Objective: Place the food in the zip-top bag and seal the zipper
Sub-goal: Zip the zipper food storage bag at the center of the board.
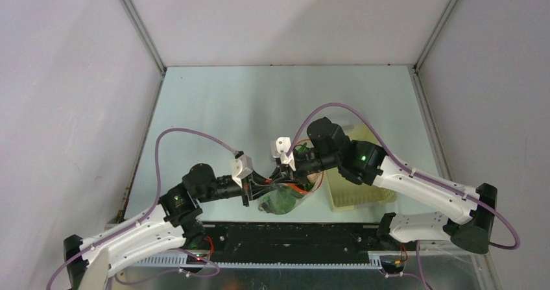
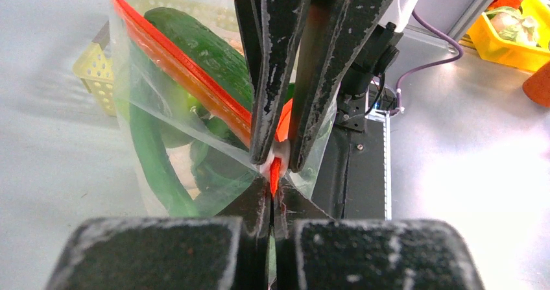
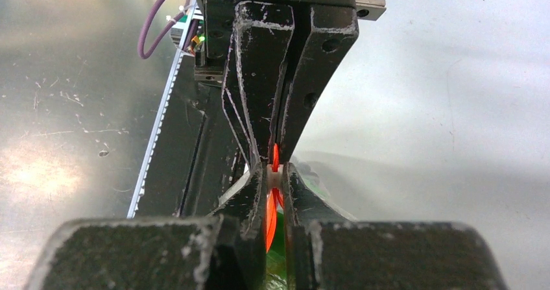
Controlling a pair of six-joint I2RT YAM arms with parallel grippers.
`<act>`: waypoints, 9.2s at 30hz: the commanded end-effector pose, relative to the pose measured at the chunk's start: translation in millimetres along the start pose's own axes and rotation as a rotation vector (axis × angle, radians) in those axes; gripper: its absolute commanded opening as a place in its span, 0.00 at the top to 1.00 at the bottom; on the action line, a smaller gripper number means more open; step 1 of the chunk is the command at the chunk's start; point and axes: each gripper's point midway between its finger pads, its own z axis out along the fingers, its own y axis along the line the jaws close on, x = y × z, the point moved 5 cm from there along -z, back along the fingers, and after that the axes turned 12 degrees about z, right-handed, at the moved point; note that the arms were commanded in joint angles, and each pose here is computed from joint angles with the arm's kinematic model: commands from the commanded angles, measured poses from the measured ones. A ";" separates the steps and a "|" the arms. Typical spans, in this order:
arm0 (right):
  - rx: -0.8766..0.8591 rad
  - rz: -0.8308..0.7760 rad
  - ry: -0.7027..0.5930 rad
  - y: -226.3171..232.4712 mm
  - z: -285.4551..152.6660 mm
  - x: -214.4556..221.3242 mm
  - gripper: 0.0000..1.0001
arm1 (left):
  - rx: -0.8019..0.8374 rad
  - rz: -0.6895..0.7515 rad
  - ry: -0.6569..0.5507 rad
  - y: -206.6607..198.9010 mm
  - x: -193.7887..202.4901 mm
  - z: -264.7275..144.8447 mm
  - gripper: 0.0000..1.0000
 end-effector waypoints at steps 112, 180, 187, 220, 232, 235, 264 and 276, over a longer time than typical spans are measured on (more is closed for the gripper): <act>0.473 -0.032 0.342 -58.6 -103.1 24.9 1.00 | -0.380 0.055 0.029 49.3 -29.3 -10.2 1.00; 0.117 0.001 0.189 -66.8 -83.8 55.2 0.55 | -0.217 0.155 0.039 29.4 -33.4 -17.6 1.00; 0.088 0.031 0.196 -63.4 -77.8 57.8 0.91 | -0.226 0.158 0.027 29.9 -36.8 -19.3 1.00; 0.390 0.153 -0.310 -11.1 -61.6 -46.4 1.00 | -0.213 0.132 0.032 37.2 -44.0 4.3 0.29; 0.580 0.332 -0.305 -24.6 -75.1 -33.3 1.00 | -0.220 0.097 0.028 33.4 -42.3 -3.3 0.30; 0.575 0.351 -0.304 -22.6 -74.7 -32.6 1.00 | -0.223 0.102 0.014 32.6 -45.7 -5.7 0.28; 0.643 0.437 -0.312 -23.0 -89.5 -29.2 1.00 | -0.180 0.116 0.107 34.4 -28.0 6.2 1.00; 0.347 -0.061 -0.169 -3.2 -90.8 -28.9 0.29 | -0.106 0.165 0.093 28.8 -44.8 9.1 1.00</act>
